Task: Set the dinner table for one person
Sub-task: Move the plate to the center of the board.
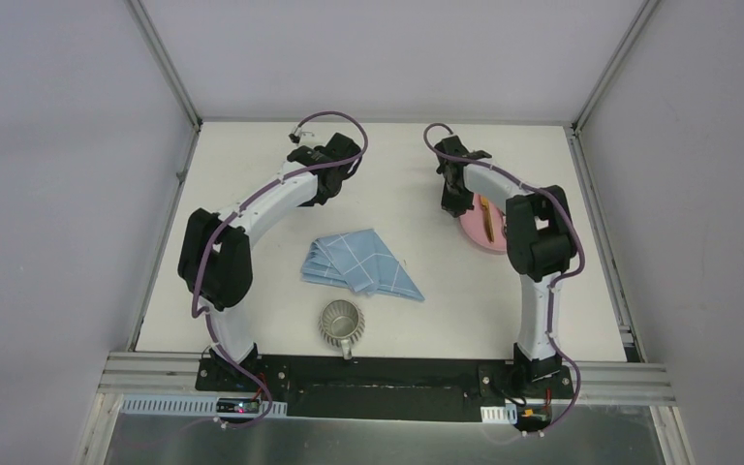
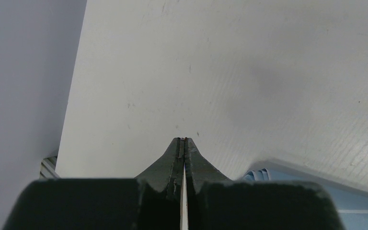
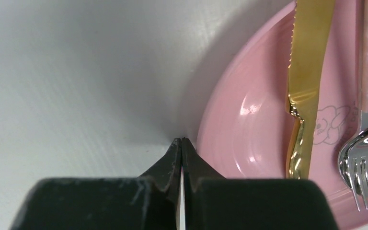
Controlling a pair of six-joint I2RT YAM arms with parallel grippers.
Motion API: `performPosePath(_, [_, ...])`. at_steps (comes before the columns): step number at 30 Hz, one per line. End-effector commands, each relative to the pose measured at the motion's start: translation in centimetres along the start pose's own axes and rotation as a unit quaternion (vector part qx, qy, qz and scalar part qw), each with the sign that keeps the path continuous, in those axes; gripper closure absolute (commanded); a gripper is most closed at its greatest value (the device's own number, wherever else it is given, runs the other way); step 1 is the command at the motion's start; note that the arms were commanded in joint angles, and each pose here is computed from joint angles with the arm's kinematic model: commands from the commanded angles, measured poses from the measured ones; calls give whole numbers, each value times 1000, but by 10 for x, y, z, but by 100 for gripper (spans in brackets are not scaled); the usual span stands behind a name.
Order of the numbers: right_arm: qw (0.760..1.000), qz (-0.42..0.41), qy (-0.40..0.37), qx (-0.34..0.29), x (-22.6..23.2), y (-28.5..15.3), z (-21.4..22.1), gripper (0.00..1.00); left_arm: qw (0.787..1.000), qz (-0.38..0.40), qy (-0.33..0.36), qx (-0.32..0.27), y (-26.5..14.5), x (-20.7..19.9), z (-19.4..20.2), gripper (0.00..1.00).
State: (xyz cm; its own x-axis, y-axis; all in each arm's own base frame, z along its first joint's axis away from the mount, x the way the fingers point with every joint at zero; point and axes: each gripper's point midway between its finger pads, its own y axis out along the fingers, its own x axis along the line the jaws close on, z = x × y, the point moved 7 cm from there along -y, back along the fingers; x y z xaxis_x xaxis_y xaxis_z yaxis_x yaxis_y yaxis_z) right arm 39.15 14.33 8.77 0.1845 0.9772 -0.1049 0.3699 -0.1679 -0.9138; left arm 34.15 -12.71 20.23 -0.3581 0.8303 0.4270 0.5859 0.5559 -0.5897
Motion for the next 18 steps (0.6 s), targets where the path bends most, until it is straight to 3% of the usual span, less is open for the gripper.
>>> performPosePath(1, [999, 35, 23, -3, -31, 0, -5, 100, 1000, 13, -21, -11, -6, -6, -11, 100])
performPosePath(11, [999, 24, 30, 1, -32, 6, -16, 100, 1000, 8, -17, -14, -4, -9, -13, 99])
performPosePath(13, [999, 19, 29, 2, -30, 6, -17, 100, 1000, 1, -16, -21, -5, -7, -16, 94])
performPosePath(18, [1000, -7, 10, -23, -15, -16, -27, 98, 998, -28, -19, -54, -14, 7, -38, 70])
